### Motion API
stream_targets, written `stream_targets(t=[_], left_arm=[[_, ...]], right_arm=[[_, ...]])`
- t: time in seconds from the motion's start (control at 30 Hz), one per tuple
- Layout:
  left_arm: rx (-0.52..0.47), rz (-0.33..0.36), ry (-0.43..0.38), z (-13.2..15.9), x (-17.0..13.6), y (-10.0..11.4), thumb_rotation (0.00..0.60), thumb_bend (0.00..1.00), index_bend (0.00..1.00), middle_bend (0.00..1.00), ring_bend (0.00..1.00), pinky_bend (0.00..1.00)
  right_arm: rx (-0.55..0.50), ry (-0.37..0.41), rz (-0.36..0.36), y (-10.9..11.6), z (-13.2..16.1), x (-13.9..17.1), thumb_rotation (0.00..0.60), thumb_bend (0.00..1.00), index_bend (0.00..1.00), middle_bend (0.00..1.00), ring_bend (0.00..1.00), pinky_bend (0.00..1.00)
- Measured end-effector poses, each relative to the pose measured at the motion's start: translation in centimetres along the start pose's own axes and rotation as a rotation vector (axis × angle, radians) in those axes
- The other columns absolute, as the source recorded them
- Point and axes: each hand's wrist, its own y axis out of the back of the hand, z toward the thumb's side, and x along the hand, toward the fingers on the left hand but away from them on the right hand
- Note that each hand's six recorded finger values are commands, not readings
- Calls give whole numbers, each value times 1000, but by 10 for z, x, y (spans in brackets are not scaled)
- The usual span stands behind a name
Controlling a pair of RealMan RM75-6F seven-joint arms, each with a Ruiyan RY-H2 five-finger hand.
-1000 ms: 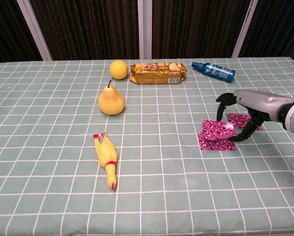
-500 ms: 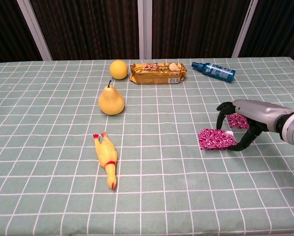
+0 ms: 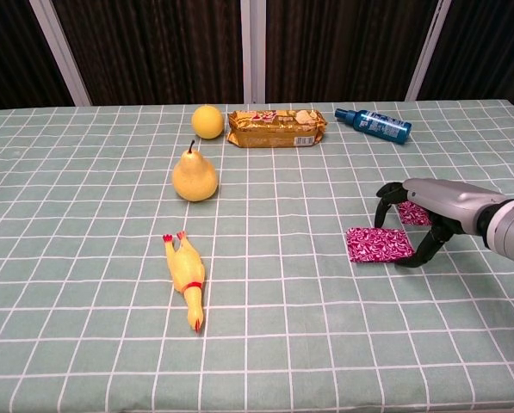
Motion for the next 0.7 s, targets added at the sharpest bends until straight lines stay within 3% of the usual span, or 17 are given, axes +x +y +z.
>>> stream_targets(t=[0.4, 0.7], left_arm=[[-2, 3, -2, 0, 0, 0, 600, 0, 159, 156, 126, 137], [0, 6, -1, 0, -1, 1, 600, 0, 159, 156, 126, 137]], right_arm=[[6, 0, 5, -1, -2, 2, 600, 110, 303, 65, 0, 0], [-12, -68, -92, 34, -28, -5, 600, 111, 312, 65, 0, 0]])
